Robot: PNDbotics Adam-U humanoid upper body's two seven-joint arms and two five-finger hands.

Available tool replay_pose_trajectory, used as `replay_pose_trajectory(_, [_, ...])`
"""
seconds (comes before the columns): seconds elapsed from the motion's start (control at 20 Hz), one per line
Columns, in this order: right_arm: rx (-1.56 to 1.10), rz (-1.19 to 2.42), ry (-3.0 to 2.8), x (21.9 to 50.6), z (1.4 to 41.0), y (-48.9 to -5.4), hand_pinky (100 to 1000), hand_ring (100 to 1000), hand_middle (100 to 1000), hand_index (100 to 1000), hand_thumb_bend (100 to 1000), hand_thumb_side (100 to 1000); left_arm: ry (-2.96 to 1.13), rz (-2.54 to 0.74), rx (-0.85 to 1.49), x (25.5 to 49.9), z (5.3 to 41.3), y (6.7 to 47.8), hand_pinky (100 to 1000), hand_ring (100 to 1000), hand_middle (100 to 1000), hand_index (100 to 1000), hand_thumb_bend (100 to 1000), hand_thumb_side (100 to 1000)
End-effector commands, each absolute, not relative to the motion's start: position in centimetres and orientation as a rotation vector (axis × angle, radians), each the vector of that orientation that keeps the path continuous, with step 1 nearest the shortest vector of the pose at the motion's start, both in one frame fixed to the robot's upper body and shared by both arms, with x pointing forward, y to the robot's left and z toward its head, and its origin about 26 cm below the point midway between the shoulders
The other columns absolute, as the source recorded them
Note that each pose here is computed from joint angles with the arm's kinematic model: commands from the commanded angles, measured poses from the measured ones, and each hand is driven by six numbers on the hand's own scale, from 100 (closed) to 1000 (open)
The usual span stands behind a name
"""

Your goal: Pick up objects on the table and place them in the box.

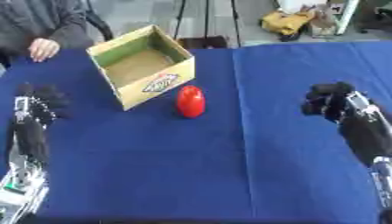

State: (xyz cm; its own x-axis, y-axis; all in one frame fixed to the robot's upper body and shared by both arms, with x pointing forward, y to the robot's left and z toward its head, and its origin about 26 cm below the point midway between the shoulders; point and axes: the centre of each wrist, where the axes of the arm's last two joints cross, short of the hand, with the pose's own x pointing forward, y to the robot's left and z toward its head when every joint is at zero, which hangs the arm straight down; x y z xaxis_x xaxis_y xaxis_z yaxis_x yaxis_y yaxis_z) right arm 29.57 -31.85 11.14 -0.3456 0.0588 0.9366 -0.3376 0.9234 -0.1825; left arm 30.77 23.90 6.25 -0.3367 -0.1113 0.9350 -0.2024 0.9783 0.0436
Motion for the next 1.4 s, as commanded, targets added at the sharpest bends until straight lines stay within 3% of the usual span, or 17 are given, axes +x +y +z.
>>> replay_pose_trajectory(0.05, [0.184,0.432,-1.913,29.5,12.2,-32.1,698,659,647,748,100,799,-1.955,0.087,0.227,30.9,7.3,23.9,502,597,585,736,647,1000])
replay_pose_trajectory(0.75, [0.175,0.539,-1.947,30.3,14.1,-32.3,699,668,657,755,100,747,-1.954,0.078,0.226,30.9,7.3,23.9,502,596,584,735,651,1000])
replay_pose_trajectory(1.1, [0.176,0.726,-1.988,32.7,17.6,-32.1,702,683,682,772,100,699,-1.949,0.065,0.216,30.9,7.2,23.8,501,595,584,735,652,1000])
replay_pose_trajectory(1.4, [0.157,0.910,-2.026,35.4,20.9,-31.0,714,717,727,799,182,634,-1.946,0.050,0.193,30.8,7.1,23.4,501,595,584,735,653,1000])
